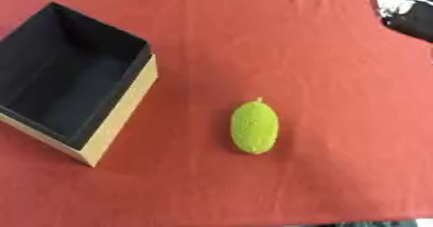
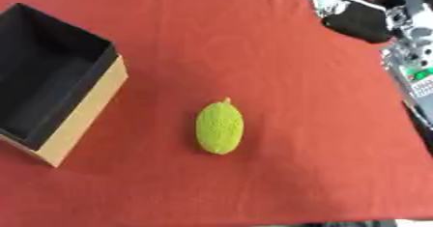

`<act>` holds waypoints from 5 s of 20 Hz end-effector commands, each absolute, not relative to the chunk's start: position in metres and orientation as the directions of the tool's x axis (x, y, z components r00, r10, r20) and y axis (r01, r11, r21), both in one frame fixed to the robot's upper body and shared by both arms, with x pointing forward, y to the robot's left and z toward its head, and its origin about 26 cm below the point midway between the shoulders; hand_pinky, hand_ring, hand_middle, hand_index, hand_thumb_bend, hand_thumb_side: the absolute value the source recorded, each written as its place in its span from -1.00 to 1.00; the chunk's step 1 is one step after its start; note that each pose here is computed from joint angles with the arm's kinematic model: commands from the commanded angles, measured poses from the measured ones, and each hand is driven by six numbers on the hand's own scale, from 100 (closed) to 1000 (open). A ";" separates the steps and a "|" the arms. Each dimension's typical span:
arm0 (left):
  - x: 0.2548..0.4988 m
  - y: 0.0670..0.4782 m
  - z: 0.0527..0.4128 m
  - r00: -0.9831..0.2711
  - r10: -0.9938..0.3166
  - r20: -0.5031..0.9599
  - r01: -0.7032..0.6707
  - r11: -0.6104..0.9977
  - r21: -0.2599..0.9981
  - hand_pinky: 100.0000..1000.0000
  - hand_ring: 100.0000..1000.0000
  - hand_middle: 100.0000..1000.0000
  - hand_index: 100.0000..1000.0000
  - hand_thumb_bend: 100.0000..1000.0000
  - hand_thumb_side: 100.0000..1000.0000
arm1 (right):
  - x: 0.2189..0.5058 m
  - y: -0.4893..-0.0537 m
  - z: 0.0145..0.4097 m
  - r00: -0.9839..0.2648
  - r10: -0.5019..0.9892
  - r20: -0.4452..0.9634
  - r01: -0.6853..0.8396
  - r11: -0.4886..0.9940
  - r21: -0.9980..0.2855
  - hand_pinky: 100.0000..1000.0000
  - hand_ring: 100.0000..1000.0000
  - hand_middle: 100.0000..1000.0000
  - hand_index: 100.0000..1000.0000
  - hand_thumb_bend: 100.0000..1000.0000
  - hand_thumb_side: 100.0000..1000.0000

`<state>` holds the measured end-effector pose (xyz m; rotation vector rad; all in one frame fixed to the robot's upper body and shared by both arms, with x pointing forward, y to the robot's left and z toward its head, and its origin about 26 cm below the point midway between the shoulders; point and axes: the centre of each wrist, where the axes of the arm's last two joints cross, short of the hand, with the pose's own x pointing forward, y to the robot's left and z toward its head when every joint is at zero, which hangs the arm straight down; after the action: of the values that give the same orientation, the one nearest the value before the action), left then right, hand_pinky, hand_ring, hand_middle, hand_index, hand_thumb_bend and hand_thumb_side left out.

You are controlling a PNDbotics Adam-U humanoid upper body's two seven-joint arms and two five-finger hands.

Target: Pick up objects on the table and place them in the box.

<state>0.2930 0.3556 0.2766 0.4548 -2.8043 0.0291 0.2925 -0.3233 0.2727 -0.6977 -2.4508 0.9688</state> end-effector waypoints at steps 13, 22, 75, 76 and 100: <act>0.292 0.354 0.285 -0.917 -0.294 0.270 -0.290 0.955 0.056 0.28 0.03 -0.04 0.28 -1.00 -1.00 | 0.291 -0.297 0.270 -0.837 0.544 -0.064 0.153 0.121 -0.981 0.67 0.76 0.59 0.82 -1.00 -0.20; 0.293 0.354 0.286 -0.921 -0.284 0.268 -0.282 0.958 0.049 0.28 0.03 -0.04 0.27 -1.00 -1.00 | 0.289 -0.293 0.246 -0.865 0.501 -0.002 -0.018 -0.034 -0.999 0.77 0.82 0.59 0.81 -0.78 -1.00; 0.294 0.353 0.284 -0.923 -0.267 0.278 -0.261 0.964 0.059 0.29 0.04 -0.05 0.27 -1.00 -1.00 | 0.294 -0.255 0.239 -0.783 0.620 0.054 -0.279 -0.272 -0.921 0.84 0.88 0.70 0.96 -0.39 -0.86; 0.295 0.353 0.284 -0.923 -0.266 0.277 -0.260 0.964 0.059 0.29 0.04 -0.05 0.27 -1.00 -1.00 | 0.294 -0.255 0.238 -0.781 0.622 0.057 -0.284 -0.272 -0.919 0.84 0.87 0.69 0.95 -0.41 -0.81; 0.297 0.355 0.282 -0.925 -0.260 0.277 -0.253 0.966 0.059 0.29 0.04 -0.05 0.27 -1.00 -1.00 | 0.316 -0.263 0.220 -0.703 0.711 -0.030 -0.290 -0.324 -0.901 0.81 0.85 0.70 0.89 -0.19 -0.99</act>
<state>0.2996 0.3536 0.2733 0.3668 -2.8043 -0.0070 0.3143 -0.2601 0.2131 -0.5239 -1.2771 2.0625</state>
